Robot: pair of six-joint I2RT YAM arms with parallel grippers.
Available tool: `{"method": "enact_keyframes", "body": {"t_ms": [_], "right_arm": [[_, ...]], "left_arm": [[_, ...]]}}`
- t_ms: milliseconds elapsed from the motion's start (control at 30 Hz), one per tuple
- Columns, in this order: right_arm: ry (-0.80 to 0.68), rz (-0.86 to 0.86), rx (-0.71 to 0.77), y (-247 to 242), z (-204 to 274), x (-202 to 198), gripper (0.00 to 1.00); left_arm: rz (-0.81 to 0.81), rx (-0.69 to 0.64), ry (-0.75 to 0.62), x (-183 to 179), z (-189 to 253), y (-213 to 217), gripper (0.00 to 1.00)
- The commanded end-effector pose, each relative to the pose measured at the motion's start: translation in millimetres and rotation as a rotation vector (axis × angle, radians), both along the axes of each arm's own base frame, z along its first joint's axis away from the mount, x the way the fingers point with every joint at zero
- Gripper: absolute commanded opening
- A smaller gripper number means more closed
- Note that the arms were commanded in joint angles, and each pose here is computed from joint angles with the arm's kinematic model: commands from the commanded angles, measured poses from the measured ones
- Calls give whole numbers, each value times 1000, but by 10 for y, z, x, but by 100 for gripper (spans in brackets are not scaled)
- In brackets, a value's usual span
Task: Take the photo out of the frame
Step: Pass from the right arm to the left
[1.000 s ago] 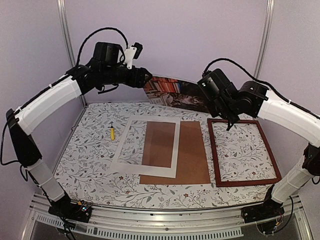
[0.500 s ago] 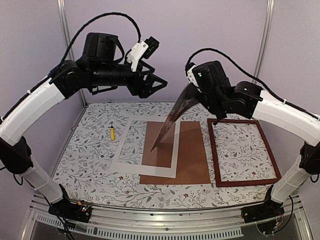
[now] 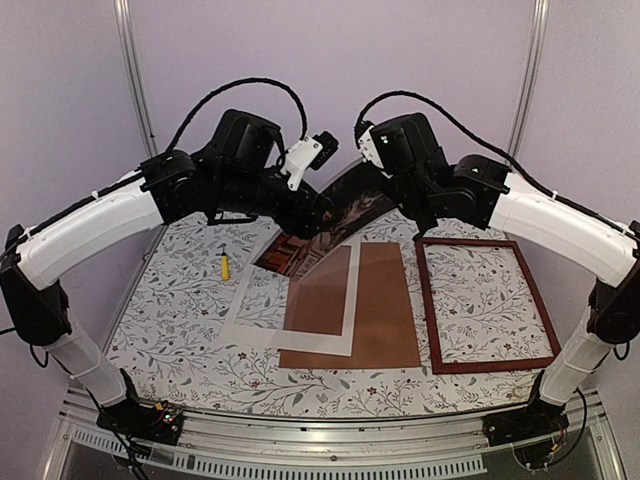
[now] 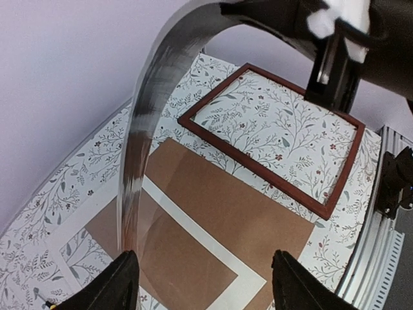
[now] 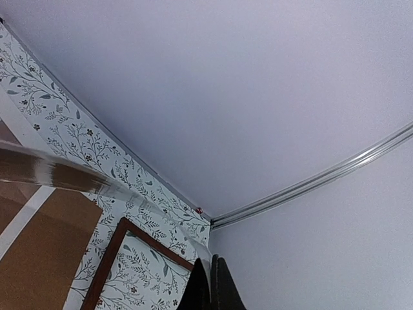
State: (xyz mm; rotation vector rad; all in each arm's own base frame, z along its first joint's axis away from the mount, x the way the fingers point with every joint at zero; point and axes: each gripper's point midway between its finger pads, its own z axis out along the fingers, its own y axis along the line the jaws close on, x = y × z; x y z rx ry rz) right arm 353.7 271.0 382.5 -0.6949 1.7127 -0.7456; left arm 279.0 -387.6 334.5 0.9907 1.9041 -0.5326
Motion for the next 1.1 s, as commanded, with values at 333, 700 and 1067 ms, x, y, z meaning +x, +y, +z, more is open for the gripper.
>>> {"method": "enact_keyframes", "body": {"t_ms": [333, 700, 1067], "right_arm": [[-78, 6, 11, 60, 341, -98, 0], [-101, 26, 6, 148, 444, -145, 0], [-104, 38, 31, 129, 459, -191, 0]], "left_arm": [[47, -25, -78, 60, 356, 14, 62], [80, 55, -41, 241, 97, -131, 56], [116, 50, -47, 330, 107, -99, 14]]}}
